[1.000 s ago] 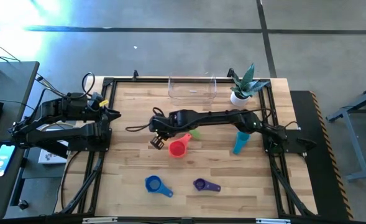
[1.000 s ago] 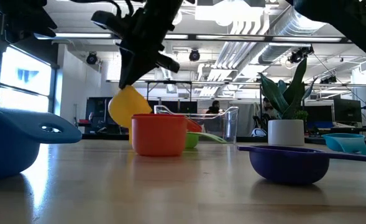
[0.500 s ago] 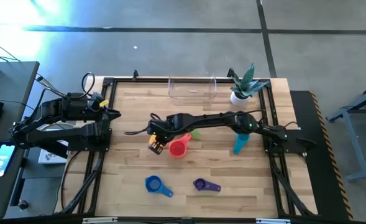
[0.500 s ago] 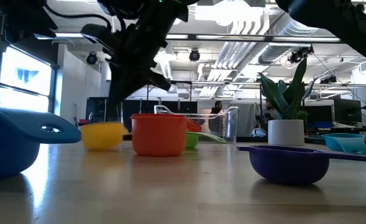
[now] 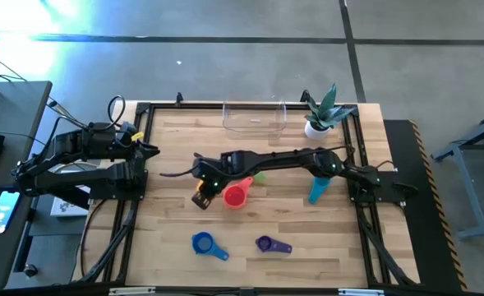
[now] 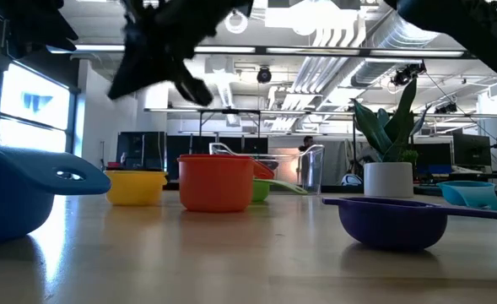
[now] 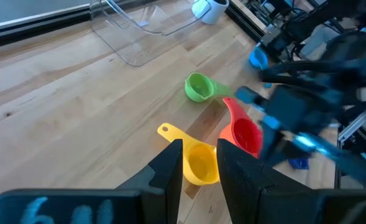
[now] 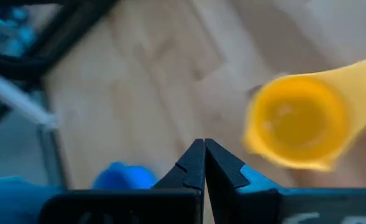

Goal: Nest measuring cups in basket

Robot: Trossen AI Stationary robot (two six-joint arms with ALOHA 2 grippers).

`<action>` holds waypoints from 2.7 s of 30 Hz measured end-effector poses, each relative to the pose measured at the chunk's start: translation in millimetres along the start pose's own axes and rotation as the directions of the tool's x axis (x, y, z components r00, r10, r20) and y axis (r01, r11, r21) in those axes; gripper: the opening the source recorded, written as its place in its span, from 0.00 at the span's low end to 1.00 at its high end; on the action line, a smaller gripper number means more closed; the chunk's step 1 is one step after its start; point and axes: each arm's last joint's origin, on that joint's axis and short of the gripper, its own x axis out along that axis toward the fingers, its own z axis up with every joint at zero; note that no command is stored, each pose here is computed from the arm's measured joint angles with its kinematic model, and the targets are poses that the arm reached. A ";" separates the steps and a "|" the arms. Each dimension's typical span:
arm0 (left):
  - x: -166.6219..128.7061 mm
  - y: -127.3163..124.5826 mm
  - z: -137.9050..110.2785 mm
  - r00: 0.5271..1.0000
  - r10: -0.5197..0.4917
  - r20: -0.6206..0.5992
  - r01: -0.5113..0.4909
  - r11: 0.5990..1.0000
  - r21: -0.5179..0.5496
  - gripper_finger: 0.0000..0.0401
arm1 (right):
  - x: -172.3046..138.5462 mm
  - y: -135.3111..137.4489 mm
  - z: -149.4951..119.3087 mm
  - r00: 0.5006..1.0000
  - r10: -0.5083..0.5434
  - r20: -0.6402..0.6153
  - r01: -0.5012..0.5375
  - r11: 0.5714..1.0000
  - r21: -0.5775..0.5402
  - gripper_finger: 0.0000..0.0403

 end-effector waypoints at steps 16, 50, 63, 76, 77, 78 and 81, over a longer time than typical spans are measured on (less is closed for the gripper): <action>0.0 -0.5 -0.3 1.000 -0.017 -0.011 0.017 1.000 -0.021 0.22 | 4.3 63.3 -49.9 0.997 0.066 -0.039 -0.065 0.998 0.025 0.29; -0.1 -0.6 -0.4 1.000 -0.020 -0.013 0.018 0.984 -0.175 0.22 | 73.8 60.7 -104.0 0.987 -0.071 -0.147 0.070 0.997 -0.013 0.25; -0.1 -0.5 -0.4 1.000 -0.020 -0.013 0.017 0.986 -0.166 0.22 | 72.7 49.4 -91.8 0.980 -0.022 -0.199 0.023 1.000 0.001 0.02; -0.1 -0.5 -0.5 1.000 -0.020 -0.013 0.018 0.990 -0.139 0.22 | 5.2 37.6 -49.6 0.981 -0.006 -0.196 -0.024 0.988 -0.152 0.00; -0.1 -0.5 -0.4 1.000 -0.020 -0.013 0.018 0.990 -0.139 0.22 | -1.9 35.9 -46.5 0.982 -0.020 -0.190 -0.014 0.984 -0.176 0.00; 0.0 -0.5 -0.4 1.000 -0.019 -0.014 0.017 0.990 -0.139 0.22 | -7.9 33.4 -43.7 0.981 -0.034 -0.190 -0.005 0.980 -0.201 0.00; -0.1 -0.5 -0.5 1.000 -0.020 -0.013 0.017 0.990 -0.142 0.22 | -24.5 24.1 -36.0 0.977 -0.065 -0.204 0.007 0.962 -0.273 0.00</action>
